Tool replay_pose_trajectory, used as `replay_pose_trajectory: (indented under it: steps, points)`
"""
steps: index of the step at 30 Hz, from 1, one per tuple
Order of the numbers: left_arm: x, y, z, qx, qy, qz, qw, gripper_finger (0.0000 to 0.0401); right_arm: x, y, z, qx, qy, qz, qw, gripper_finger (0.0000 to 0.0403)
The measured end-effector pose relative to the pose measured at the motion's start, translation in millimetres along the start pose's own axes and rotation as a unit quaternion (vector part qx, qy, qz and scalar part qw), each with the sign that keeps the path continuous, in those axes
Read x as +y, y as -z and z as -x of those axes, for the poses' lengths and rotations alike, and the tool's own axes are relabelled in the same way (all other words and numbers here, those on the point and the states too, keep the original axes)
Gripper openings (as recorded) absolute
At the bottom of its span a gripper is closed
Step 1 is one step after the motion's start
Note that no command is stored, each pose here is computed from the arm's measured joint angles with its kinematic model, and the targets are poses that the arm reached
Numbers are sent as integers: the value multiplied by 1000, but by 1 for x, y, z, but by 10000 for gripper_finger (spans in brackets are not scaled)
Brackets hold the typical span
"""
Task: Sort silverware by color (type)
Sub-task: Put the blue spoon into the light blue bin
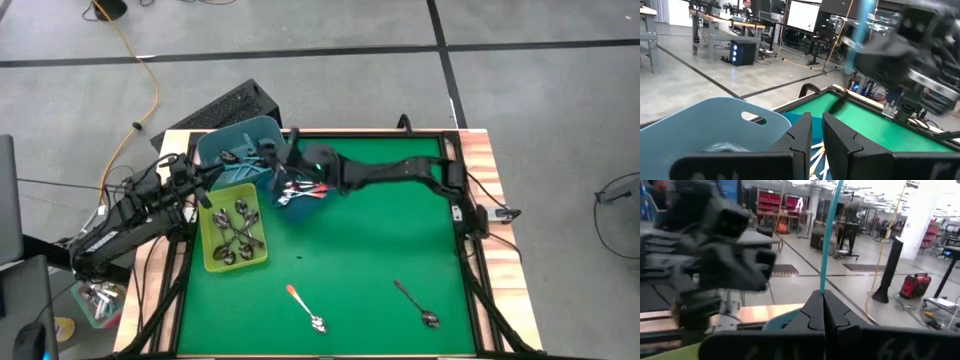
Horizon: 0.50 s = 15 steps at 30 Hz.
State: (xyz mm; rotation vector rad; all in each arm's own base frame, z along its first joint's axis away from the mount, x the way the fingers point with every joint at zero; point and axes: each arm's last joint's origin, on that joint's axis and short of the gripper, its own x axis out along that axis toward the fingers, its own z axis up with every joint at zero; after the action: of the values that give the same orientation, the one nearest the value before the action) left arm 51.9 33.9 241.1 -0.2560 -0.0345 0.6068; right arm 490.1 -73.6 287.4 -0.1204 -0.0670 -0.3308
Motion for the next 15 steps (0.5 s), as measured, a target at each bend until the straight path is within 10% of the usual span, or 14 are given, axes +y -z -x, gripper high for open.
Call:
replay_pose_trajectory:
  steps: [7, 15]
  points:
    - [0, 0, 0, 0, 0, 0, 1000, 29, -35, -5, -40, 59, 14, 32, 998, 0]
    - [0, 0, 0, 0, 0, -1, 1000, 29, -57, 57, -68, 83, 16, -21, 996, 0]
